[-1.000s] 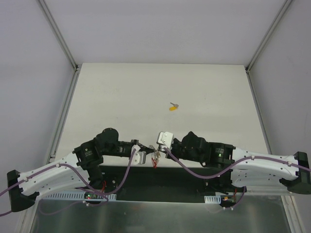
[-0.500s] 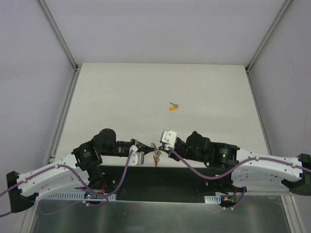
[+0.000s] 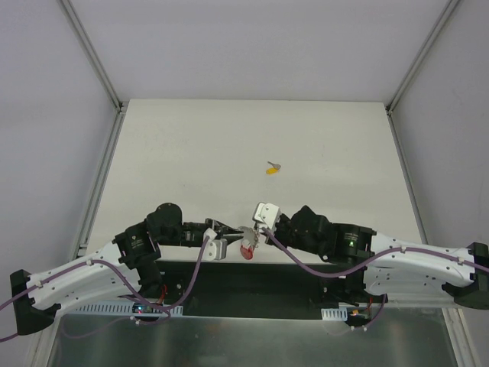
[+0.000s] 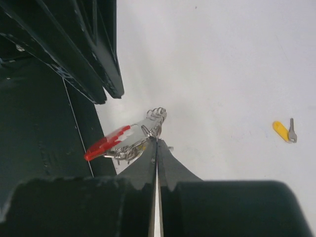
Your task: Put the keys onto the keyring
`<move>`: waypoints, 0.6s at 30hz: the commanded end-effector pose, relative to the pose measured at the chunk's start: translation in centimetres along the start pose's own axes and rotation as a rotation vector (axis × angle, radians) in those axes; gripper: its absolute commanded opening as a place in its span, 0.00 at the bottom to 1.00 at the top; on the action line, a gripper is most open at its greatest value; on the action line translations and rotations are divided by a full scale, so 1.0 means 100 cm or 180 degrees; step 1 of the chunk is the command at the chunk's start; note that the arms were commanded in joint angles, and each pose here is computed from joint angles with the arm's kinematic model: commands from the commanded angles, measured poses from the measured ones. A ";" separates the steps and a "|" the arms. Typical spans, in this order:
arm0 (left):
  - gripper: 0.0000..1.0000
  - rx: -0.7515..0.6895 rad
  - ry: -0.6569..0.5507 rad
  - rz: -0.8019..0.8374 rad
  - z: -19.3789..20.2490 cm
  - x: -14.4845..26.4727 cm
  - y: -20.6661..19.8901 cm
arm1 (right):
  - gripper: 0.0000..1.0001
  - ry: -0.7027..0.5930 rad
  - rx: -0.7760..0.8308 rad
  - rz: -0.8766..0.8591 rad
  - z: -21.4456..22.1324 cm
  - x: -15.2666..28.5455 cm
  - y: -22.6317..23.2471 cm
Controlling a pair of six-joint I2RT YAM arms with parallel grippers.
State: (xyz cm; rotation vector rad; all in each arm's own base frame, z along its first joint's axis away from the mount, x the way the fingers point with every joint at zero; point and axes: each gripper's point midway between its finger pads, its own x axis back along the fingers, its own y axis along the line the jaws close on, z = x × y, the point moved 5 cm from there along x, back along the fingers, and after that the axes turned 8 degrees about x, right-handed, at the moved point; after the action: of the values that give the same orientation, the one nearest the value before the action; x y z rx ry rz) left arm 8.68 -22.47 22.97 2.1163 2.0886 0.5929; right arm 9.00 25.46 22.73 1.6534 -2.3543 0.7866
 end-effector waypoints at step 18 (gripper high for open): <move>0.38 0.0422 0.0109 -0.0166 0.012 -0.019 0.010 | 0.01 0.0169 0.0139 0.0247 -0.012 0.001 -0.018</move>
State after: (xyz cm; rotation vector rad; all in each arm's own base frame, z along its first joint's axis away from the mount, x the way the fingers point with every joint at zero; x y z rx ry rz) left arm 9.42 -23.43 21.61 2.1579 2.1830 0.5742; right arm 9.87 24.92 22.08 1.5502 -2.3027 0.9318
